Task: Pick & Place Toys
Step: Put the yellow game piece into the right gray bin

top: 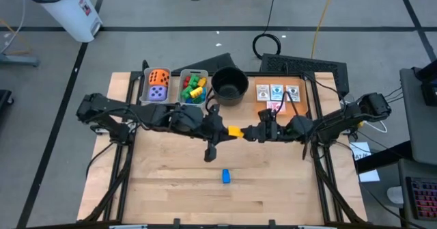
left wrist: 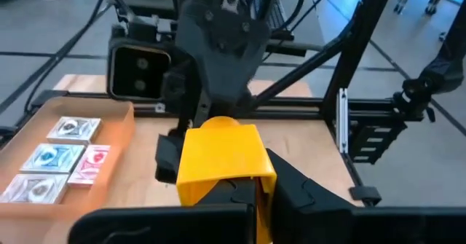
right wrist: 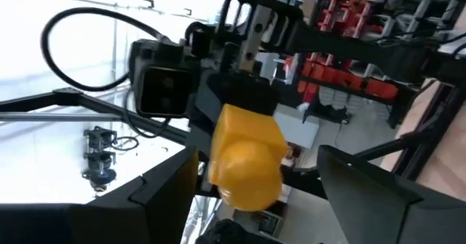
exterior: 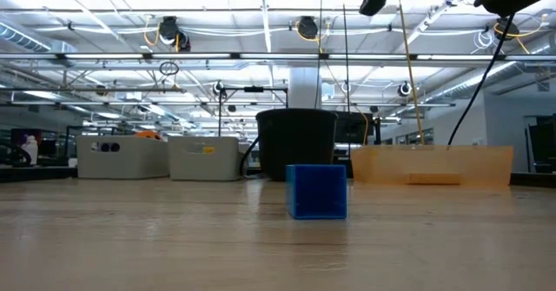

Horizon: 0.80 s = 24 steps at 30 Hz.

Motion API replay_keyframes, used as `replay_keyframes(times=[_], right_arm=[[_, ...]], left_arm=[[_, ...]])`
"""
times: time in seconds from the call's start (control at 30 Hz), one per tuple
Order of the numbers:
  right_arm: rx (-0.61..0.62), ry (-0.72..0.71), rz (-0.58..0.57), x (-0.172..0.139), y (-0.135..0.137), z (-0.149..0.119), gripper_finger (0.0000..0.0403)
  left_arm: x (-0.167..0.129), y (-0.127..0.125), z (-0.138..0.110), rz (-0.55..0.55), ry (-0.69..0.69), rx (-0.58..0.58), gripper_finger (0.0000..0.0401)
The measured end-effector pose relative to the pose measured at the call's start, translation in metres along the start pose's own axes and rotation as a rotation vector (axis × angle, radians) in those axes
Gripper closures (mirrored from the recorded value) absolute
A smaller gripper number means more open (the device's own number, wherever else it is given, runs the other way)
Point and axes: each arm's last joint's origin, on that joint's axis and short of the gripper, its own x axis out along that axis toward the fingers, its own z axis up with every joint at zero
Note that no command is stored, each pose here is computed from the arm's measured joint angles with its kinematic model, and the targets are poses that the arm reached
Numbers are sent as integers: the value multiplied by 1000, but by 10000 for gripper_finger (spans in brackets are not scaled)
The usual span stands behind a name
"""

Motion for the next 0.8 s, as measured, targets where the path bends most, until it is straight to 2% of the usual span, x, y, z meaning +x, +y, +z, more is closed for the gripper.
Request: replay_keyframes(times=[0.3, 0.5, 0.63, 0.8], right_arm=[[15, 1, 12, 0, 1, 1, 135], [22, 4, 7, 0, 0, 1, 177], [17, 1, 7, 0, 0, 1, 211], [28, -17, 3, 0, 0, 2, 237]], left_arm=[[0, 5, 0, 19, 1, 23, 395], [1, 13, 1, 38, 2, 23, 388], [1, 13, 1, 8, 4, 21, 396], [1, 12, 1, -10, 6, 21, 387]])
